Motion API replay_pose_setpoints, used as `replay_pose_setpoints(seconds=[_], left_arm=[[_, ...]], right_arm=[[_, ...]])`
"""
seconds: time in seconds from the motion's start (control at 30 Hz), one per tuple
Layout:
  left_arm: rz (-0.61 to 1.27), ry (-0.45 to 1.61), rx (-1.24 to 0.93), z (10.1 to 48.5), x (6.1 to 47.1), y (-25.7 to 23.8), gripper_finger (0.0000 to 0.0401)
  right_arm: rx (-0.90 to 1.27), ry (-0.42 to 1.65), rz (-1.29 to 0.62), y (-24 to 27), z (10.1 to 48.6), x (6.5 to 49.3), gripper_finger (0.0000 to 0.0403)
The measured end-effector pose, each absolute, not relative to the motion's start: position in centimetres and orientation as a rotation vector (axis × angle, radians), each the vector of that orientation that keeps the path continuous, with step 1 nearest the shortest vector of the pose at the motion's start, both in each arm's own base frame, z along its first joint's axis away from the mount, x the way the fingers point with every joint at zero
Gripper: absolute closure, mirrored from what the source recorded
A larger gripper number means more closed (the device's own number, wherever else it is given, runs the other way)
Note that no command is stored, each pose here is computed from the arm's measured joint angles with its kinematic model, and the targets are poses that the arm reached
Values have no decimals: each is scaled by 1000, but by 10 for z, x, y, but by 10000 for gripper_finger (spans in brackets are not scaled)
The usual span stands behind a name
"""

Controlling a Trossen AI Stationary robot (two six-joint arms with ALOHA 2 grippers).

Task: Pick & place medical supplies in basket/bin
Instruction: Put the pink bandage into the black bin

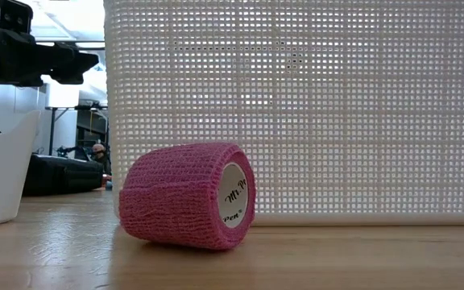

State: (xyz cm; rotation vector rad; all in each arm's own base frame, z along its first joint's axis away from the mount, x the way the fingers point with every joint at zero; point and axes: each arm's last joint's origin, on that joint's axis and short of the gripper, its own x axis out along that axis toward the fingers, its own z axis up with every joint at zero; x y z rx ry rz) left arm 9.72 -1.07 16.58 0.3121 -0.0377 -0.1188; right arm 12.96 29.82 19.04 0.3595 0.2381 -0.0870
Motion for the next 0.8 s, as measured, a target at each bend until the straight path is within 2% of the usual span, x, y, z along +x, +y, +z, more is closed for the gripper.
replay_pose_setpoints(seconds=[0.13,0.47,0.8], left_arm=[[-119,-38,312,166,97,-11,148],[-119,-38,312,166,97,-11,148],[-119,-38,312,166,97,-11,148]], right_arm=[[401,223,-140,316,187,153,339],[306,198,-228,363,173,217,342],[407,131,-353,380,146,268,342]])
